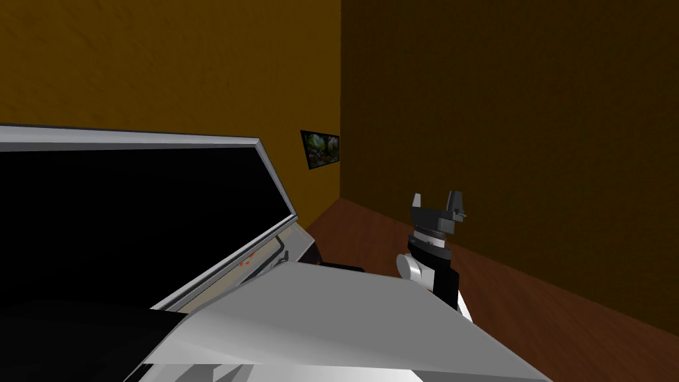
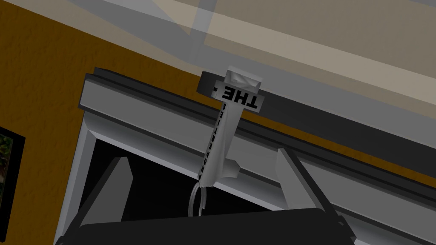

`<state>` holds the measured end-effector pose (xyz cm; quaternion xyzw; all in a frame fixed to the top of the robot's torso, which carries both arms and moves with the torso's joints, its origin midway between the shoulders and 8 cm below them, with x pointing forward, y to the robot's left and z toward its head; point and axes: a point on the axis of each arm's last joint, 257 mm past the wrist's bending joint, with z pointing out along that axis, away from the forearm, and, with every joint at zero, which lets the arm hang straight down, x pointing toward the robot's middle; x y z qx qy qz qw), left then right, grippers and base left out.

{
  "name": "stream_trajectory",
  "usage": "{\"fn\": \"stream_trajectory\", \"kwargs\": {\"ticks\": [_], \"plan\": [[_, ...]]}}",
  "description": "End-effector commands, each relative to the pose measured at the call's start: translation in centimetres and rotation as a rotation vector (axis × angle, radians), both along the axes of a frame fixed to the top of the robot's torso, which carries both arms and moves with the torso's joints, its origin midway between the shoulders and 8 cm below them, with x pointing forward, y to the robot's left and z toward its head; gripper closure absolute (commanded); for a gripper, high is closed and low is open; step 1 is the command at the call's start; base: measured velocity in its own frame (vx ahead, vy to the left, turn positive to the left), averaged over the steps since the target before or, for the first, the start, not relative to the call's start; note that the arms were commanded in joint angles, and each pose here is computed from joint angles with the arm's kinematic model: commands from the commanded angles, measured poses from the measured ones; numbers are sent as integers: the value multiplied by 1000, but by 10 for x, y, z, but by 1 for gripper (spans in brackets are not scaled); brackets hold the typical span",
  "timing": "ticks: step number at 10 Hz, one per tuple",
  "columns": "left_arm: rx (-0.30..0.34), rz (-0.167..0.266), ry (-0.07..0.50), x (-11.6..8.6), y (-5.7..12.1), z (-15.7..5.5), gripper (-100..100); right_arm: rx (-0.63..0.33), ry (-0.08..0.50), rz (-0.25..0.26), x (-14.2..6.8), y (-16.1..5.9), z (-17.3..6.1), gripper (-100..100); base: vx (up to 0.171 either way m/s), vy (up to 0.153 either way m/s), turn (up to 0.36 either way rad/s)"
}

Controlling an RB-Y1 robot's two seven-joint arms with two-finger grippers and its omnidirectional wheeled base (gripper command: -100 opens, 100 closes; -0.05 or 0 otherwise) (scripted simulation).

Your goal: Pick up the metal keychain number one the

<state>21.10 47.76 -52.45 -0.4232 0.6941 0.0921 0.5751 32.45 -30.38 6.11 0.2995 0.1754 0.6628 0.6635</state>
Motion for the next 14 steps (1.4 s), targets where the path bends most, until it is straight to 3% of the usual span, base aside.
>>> {"fn": "stream_trajectory", "kwargs": {"ticks": [1,2,3,4,8,9,10,11,14], "plan": [[1,31,8,-17,5,-2,-100,0,0,0,0,0,0,0,-7,0,-284],[3,45,8,-21,9,-1,-100,0,0,0,0,0,0,0,-10,12,-195],[6,33,4,-17,6,0,-100,0,0,0,0,0,0,0,-4,7,-16],[4,36,5,-18,6,0,100,0,0,0,0,0,0,0,0,0,0],[8,33,1,-16,7,2,100,0,0,0,0,0,0,0,1,0,-4],[8,34,2,-16,7,2,0,0,0,0,0,0,0,0,0,0,0],[3,45,8,-21,9,-1,100,0,0,0,0,0,0,0,0,-2,25],[-1,8,1,-3,1,-1,100,0,0,0,0,0,0,0,8,-6,295],[-5,-44,-4,17,-11,0,100,0,0,0,0,0,0,0,13,-13,210]]}}
